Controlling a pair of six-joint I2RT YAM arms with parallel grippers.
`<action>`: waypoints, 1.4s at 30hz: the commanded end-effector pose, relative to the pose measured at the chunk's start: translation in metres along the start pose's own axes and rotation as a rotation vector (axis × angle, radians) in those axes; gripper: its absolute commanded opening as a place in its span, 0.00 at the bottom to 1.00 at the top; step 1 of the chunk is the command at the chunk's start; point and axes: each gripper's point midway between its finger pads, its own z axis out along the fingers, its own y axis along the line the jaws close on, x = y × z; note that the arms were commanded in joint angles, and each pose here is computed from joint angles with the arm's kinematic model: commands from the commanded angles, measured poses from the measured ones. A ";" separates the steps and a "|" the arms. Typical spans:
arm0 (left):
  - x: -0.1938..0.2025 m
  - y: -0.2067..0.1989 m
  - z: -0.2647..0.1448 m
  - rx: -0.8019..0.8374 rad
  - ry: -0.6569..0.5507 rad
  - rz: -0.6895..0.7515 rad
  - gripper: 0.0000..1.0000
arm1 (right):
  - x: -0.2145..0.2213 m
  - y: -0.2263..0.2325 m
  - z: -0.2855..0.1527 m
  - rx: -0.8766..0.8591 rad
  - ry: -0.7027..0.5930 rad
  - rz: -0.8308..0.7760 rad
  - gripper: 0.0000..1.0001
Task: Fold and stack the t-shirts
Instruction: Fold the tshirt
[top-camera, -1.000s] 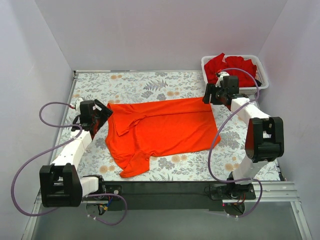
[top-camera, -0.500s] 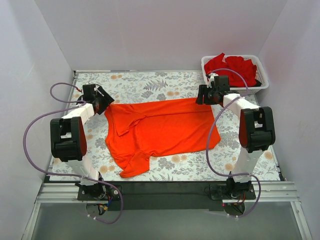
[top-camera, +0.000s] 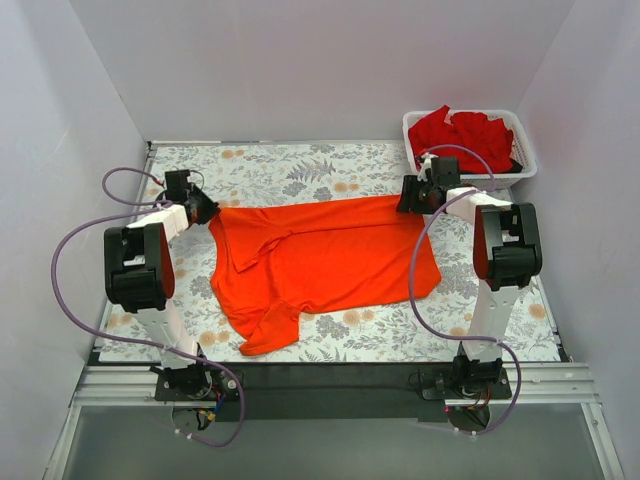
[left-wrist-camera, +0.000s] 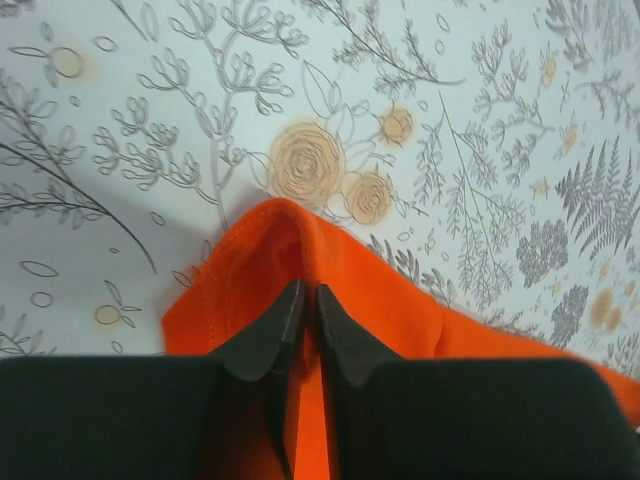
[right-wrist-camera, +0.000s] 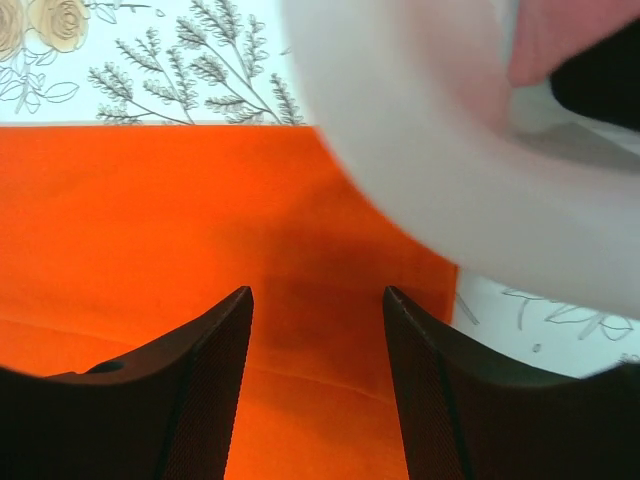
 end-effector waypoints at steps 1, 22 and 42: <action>-0.015 0.016 0.001 -0.006 -0.056 -0.016 0.07 | -0.005 -0.018 0.001 0.032 -0.023 0.024 0.61; -0.050 0.006 0.054 0.132 -0.071 0.067 0.09 | -0.031 0.001 -0.010 -0.065 -0.080 0.044 0.63; -0.042 -0.014 -0.095 -0.010 -0.182 0.130 0.79 | -0.024 0.247 -0.062 -0.396 -0.165 -0.445 0.47</action>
